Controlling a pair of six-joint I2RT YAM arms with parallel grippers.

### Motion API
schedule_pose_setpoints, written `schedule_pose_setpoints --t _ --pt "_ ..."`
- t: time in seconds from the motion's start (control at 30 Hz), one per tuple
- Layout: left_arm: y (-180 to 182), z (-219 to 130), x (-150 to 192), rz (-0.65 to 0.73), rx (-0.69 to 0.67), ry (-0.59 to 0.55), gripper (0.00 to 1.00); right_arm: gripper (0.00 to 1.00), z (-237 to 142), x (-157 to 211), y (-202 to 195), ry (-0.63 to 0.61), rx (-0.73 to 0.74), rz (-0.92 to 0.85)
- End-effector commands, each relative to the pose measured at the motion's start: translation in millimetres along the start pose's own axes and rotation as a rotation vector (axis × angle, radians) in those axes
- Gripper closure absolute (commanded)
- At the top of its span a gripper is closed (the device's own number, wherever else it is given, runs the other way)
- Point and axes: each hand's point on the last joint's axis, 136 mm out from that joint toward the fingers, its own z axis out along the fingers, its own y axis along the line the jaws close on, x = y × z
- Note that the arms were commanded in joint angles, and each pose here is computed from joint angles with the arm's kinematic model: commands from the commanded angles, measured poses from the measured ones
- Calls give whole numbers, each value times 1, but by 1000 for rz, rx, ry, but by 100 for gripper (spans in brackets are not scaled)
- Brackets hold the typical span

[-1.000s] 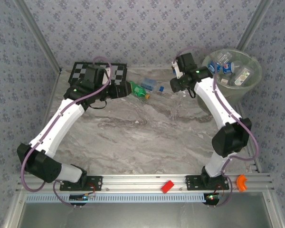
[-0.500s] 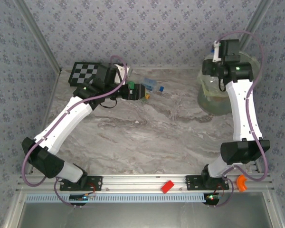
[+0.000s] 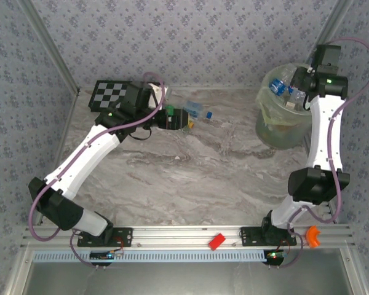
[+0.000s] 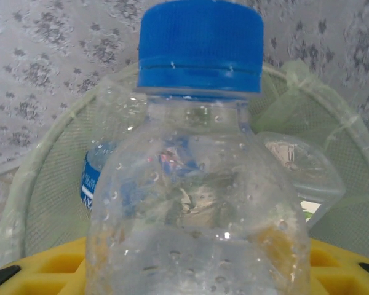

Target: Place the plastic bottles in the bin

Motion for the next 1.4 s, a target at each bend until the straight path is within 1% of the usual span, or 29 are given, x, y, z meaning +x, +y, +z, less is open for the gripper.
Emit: schedule_pose_setpoints --t 0.0,0.1,0.17,0.27,0.3,0.33,0.6,0.73,0.83,1.0,1.17,1.37 --pt "-9 -9 -5 15 28 -36 0 48 8 -12 -5 -24 -32 193" --pt "-8 -11 -4 13 20 -40 0 47 21 -10 -3 -8 -70 285" --pt "-7 -12 -4 11 17 -42 0 43 26 -7 -3 6 -74 310" --pt "-6 -12 -3 10 10 -39 0 22 30 -1 -4 33 -63 317" --pt "-5 -13 -3 8 5 -39 0 10 30 0 -5 36 -59 316" --pt "-4 -13 -2 8 3 -39 0 0 29 0 -5 36 -61 313" --pt "-2 -10 -1 6 -4 -36 0 0 8 -10 -13 -24 -29 275" --pt "2 -7 -2 5 -21 -38 0 0 -4 -12 -5 -40 -58 247" --pt "7 -6 -4 1 -50 -44 0 0 -13 -11 8 -55 -94 207" --pt "26 -8 -4 -18 -145 -54 0 1 -28 -4 42 -84 -176 123" --pt "54 -13 0 -81 -250 -63 0 0 -45 6 87 -109 -259 -9" --pt "79 -23 3 -160 -296 -83 0 0 -58 32 143 -118 -339 -174"
